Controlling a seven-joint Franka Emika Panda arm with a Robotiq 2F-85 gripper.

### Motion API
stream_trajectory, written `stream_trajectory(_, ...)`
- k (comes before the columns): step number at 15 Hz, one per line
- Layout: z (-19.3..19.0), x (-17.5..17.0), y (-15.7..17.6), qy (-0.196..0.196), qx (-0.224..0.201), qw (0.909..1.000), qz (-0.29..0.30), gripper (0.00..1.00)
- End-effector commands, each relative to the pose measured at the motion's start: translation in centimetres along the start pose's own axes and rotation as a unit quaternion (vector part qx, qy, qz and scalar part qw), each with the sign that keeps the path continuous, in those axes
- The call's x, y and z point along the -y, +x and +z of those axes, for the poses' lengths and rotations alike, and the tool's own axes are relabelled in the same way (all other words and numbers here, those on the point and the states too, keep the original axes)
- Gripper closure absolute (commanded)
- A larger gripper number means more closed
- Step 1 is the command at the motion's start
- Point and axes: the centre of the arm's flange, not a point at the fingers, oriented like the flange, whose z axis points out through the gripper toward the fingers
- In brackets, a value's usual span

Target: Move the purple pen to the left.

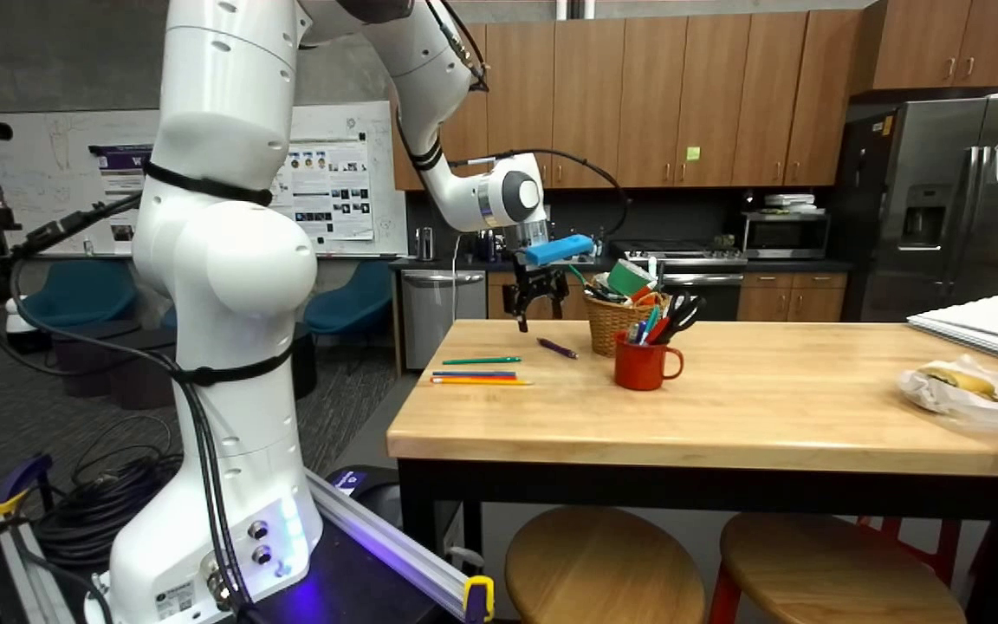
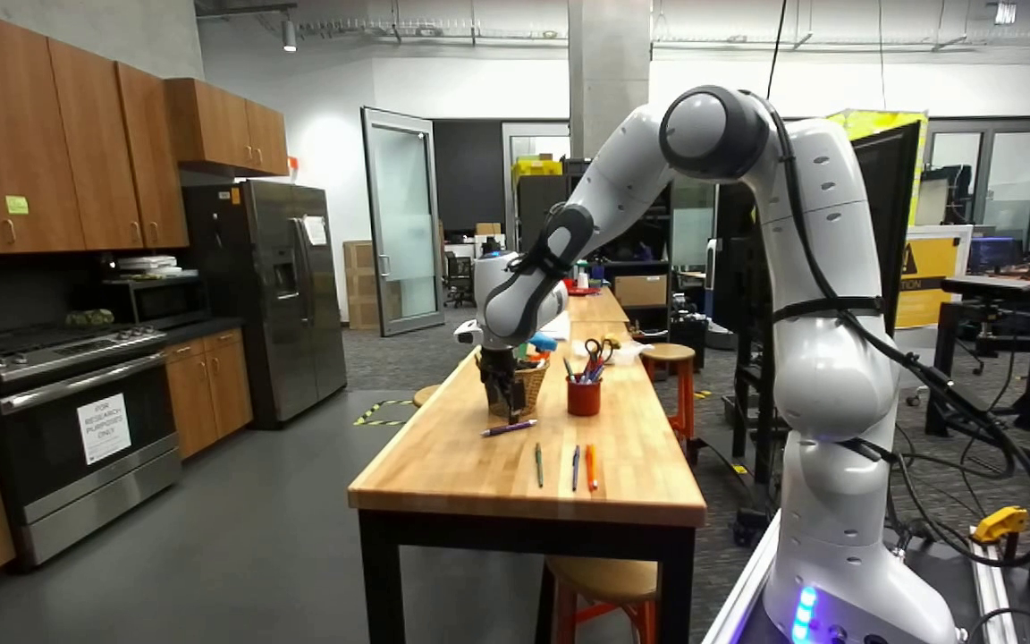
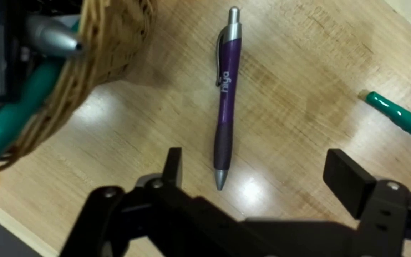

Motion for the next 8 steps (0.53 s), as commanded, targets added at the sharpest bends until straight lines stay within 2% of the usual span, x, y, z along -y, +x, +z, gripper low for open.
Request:
stream_trajectory(1,1.0,-0.8,-0.5,-0.004,-0.006,0.9999,-0.011,0.0)
stream_trajectory(8,2.5,-1.4,-0.8,0.002,-0.01,0.9999,-0.014,0.0)
